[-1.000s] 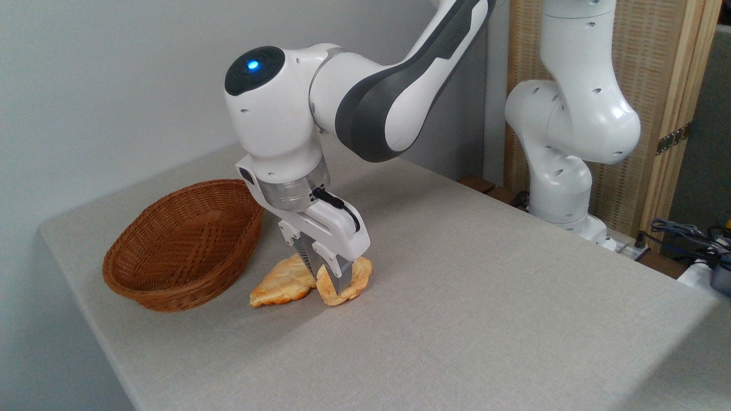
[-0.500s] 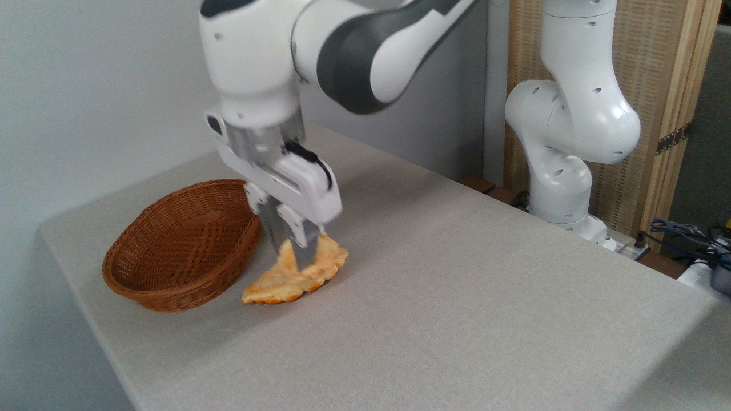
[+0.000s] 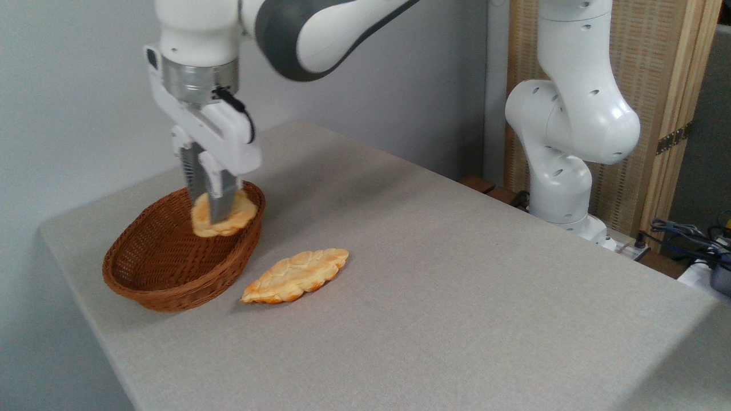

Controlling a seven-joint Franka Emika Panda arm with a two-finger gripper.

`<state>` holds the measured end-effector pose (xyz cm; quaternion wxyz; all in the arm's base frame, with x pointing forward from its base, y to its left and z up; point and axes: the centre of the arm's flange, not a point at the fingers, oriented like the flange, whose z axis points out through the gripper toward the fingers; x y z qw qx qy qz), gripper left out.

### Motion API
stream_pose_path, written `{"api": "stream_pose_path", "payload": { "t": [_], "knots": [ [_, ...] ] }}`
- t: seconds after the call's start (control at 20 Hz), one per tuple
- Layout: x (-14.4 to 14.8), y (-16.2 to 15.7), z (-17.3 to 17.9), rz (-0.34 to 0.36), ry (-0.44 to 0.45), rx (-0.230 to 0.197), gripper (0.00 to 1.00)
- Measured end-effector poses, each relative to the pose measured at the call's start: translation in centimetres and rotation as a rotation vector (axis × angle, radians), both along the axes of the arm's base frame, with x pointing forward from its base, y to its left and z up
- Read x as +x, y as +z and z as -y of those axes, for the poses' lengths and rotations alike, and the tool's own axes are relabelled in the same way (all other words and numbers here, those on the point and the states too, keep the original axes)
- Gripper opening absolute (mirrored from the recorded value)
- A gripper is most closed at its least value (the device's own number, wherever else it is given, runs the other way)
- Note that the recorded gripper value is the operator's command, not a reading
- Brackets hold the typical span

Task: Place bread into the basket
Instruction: 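Lower the bread piece into the basket, then open the gripper to release the bread and raise it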

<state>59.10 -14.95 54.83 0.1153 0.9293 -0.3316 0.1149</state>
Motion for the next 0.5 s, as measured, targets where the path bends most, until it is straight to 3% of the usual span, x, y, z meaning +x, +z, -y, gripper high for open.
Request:
{"api": "stream_pose_path", "payload": {
  "t": [0.2, 0.5],
  "knots": [
    [1.5, -3.7, 4.7, 0.001, 0.074, -0.044, 1.00],
    [2.7, -6.5, 6.0, -0.025, 0.101, -0.059, 1.00]
  ]
}}
